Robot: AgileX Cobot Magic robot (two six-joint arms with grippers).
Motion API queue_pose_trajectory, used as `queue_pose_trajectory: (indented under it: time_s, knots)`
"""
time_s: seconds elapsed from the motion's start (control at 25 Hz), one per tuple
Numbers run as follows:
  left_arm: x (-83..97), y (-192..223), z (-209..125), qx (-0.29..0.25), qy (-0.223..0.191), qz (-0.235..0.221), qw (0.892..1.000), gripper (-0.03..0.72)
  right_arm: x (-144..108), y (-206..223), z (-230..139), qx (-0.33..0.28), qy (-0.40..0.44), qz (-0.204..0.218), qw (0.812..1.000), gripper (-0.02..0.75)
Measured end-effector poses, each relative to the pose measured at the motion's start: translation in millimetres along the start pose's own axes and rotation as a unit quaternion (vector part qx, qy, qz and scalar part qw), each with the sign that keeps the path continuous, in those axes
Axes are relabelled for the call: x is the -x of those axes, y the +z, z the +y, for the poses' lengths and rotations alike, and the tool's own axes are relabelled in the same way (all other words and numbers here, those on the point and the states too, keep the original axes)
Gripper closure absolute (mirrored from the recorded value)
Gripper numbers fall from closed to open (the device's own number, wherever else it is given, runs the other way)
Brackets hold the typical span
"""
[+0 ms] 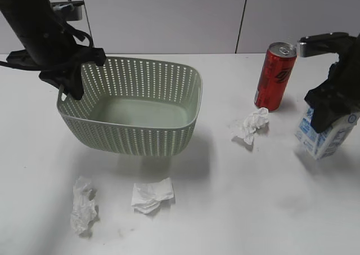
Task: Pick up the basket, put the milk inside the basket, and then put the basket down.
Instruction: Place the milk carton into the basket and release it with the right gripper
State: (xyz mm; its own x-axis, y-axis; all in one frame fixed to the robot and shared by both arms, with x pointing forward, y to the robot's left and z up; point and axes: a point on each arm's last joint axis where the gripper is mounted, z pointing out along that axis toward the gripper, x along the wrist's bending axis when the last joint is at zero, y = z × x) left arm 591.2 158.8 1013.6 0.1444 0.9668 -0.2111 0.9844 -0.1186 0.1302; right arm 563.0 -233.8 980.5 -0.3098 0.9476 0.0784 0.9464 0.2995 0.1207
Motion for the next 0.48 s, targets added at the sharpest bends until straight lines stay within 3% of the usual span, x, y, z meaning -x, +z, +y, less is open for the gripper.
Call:
queue_pose_trajectory:
  time_s: [0.28, 0.48]
  knots:
    - [0.3, 0.0, 0.1, 0.0, -0.001, -0.001, 1.0, 0.702, -32.8, -64.6, 19.4, 0.026, -0.052, 0.006, 0.998, 0.429]
    - [0.4, 0.0, 0.0, 0.0, -0.001, -0.002, 1.0, 0.702, -82.0, -117.5, 46.1, 0.117, -0.097, 0.015, 0.988, 0.43]
